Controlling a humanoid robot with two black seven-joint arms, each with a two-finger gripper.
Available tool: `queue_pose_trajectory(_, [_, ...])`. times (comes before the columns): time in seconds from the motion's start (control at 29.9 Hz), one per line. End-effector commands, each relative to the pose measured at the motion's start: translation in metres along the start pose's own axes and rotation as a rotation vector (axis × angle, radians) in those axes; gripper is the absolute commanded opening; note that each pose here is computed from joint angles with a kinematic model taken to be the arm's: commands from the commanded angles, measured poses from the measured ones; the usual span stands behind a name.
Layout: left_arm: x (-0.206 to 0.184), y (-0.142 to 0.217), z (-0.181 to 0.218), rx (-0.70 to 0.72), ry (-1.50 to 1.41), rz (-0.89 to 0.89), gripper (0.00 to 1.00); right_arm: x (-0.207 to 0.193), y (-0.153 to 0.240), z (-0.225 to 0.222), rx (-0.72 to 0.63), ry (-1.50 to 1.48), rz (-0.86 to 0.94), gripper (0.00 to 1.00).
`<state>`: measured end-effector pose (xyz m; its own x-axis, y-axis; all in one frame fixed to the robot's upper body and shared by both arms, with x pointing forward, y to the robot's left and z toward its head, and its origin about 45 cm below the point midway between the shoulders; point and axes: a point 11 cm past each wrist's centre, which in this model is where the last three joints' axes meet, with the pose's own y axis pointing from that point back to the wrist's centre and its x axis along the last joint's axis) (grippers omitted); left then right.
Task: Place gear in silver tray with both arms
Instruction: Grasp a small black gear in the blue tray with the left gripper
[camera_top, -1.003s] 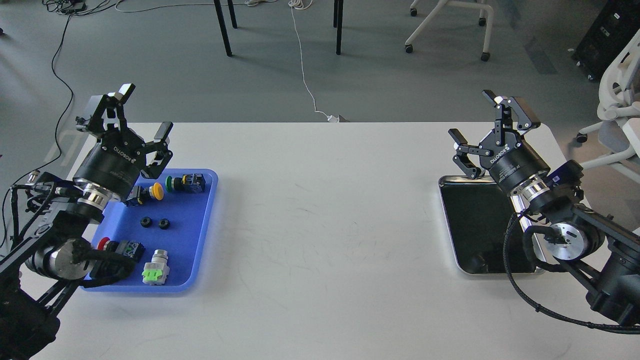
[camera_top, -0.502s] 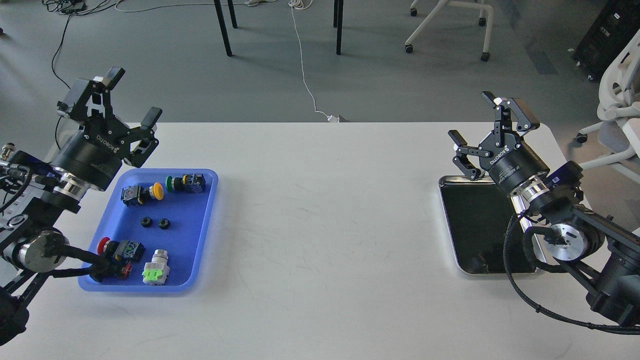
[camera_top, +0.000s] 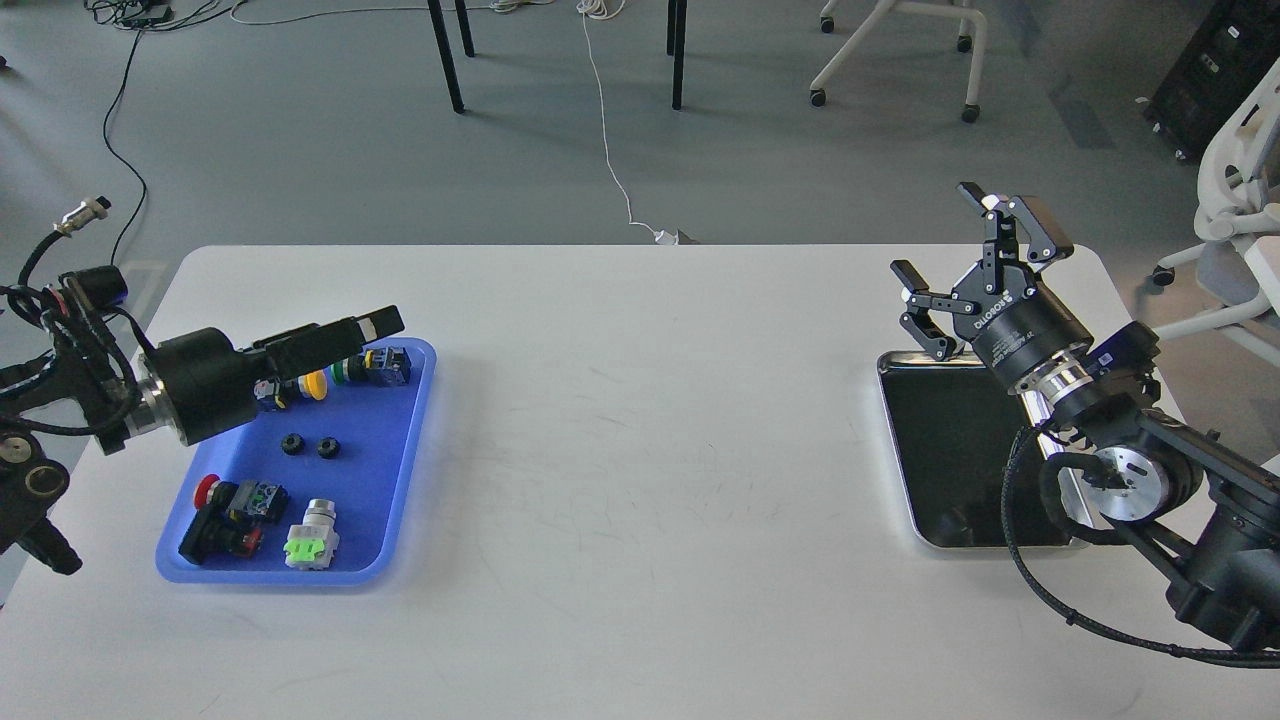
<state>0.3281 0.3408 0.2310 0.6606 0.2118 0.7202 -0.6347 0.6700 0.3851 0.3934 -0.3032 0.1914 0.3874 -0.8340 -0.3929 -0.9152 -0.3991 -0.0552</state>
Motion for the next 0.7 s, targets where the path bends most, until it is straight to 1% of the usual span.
queue_pose_trajectory(0.0, [-0.002,0.005,-0.006,0.076,-0.174,-0.087,0.98,-0.001,0.000,0.001,-0.001,-0.002,-0.001,0.99])
queue_pose_trajectory(0.1, [-0.005,0.011,-0.020,0.168,-0.392,-0.175,0.98,-0.001,0.000,0.001,0.000,-0.002,-0.001,0.99])
queue_pose_trajectory(0.2, [-0.013,0.004,-0.027,0.195,-0.555,-0.257,0.98,0.000,0.000,0.000,0.000,-0.002,0.001,0.99])
queue_pose_trajectory(0.3, [-0.023,-0.001,-0.034,0.192,-0.581,-0.299,0.98,-0.001,0.000,0.002,-0.001,-0.004,-0.001,0.99])
queue_pose_trajectory(0.47, [-0.029,-0.012,-0.036,0.173,-0.640,-0.370,0.98,-0.005,-0.002,0.005,-0.002,-0.012,-0.006,0.99])
queue_pose_trajectory(0.67, [-0.030,-0.022,-0.043,0.166,-0.697,-0.392,0.97,-0.005,-0.002,0.005,-0.001,-0.013,-0.005,0.99])
